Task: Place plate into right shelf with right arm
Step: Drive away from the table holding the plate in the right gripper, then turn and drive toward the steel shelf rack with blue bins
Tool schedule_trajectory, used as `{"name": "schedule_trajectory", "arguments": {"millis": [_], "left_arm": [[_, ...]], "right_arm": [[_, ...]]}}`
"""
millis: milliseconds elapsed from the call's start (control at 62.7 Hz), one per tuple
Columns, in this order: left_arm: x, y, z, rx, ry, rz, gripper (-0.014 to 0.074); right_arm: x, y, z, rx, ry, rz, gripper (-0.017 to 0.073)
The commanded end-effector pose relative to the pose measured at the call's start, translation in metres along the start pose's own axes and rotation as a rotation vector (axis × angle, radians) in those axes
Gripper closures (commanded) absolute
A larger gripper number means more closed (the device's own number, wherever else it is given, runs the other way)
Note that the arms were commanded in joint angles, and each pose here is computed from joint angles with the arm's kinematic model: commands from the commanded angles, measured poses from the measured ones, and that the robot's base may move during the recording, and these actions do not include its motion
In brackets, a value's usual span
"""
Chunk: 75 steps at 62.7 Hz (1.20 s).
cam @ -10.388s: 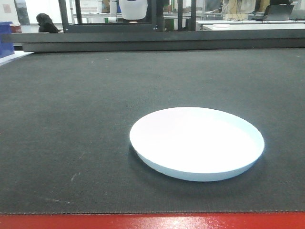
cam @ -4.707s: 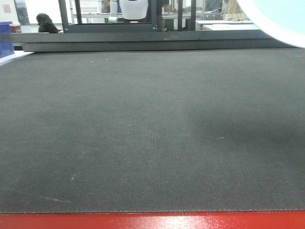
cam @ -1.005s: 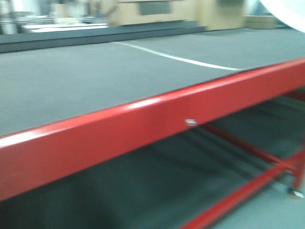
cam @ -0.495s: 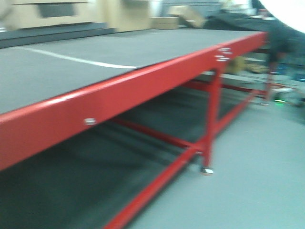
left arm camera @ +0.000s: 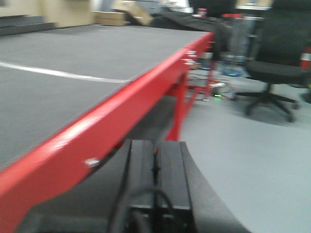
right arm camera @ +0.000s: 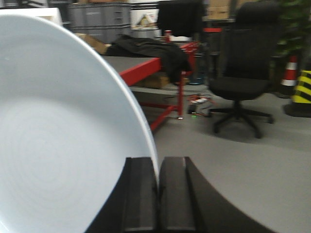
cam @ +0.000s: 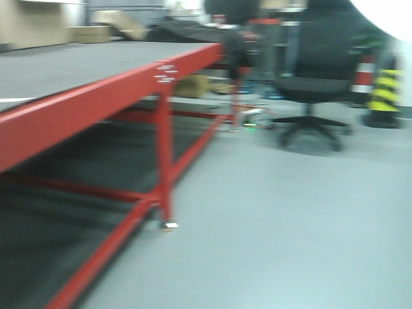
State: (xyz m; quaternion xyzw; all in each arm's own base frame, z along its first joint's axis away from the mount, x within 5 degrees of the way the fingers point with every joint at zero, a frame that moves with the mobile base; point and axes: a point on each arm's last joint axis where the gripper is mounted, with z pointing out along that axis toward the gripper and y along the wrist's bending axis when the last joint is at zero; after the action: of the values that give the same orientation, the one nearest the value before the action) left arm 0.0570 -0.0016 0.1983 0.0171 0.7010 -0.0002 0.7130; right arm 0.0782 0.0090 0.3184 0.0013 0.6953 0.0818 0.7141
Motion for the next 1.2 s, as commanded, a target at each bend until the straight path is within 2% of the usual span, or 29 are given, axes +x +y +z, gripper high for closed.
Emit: {"name": "schedule_trajectory", "arguments": {"millis": [0,1181], "left_arm": [[-0.0052,0.0011,-0.0008,-0.012,-0.089,-0.015,0.0722],[-0.0052,0.0011,-0.0008,-0.012,-0.089,-0.015,0.0722]], "right_arm": [[-0.0193,0.0008,-0.0014,0.002,-0.130,0.000,0.0512],[-0.0193,0.0008,-0.0014,0.002,-0.130,0.000,0.0512]]}}
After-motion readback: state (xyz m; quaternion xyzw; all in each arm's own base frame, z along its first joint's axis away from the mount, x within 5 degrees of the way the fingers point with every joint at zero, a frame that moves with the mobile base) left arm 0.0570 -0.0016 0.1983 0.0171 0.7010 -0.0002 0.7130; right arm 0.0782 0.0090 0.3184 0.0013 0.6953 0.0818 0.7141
